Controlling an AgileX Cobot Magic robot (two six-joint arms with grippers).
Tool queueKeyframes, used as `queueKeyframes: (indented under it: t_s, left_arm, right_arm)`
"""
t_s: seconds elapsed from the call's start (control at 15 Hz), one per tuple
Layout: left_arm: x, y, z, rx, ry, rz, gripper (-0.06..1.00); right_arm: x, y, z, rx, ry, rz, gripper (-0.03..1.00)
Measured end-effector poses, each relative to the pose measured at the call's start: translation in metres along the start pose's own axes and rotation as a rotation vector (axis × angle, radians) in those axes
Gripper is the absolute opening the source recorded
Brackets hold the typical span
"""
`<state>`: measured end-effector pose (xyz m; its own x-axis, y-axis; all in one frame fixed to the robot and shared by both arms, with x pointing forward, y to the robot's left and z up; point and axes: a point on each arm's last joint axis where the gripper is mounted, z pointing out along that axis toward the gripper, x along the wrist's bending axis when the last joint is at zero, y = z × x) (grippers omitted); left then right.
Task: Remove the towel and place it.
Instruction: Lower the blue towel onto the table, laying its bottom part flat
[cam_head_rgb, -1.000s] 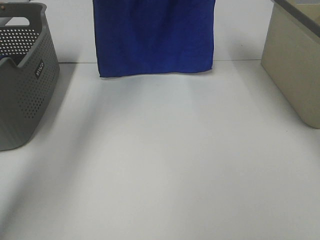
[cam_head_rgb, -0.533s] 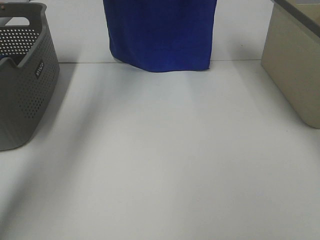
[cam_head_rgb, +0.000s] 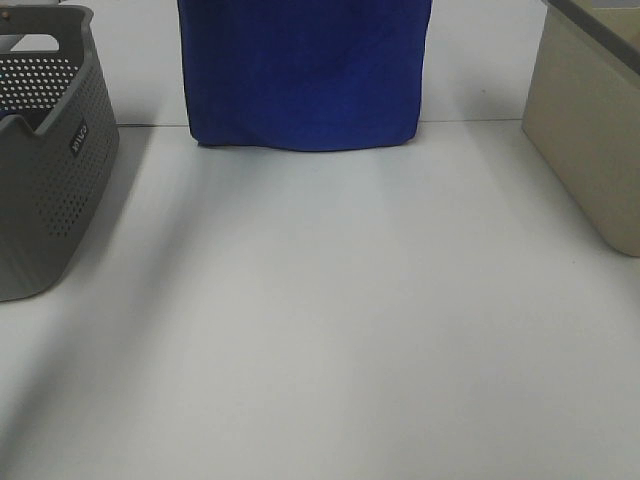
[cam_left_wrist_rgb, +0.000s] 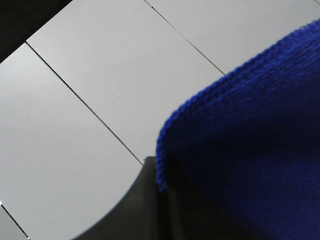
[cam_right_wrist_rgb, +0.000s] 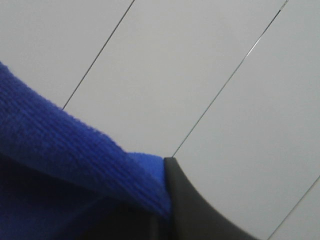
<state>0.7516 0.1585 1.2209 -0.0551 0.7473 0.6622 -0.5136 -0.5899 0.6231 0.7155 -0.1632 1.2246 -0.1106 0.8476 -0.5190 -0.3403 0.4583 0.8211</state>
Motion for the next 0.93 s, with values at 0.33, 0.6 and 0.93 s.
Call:
queueKeyframes:
  t_s: [0.33,0.6,0.93]
  left_arm:
    - [0.000,0.000,0.000,0.000,0.000,0.000,0.00]
    - [0.000,-0.001,0.000,0.011,-0.001,0.000,0.00]
    - [-0.010,-0.009,-0.003,0.255,-0.033,-0.134,0.00]
  right_arm:
    - [0.001,-0.002,0.000,0.026,0.013,0.012,0.02]
    - [0.001,-0.003,0.000,0.032,0.016,0.013,0.02]
    - [0.010,-0.014,-0.004,0.200,0.111,0.150,0.02]
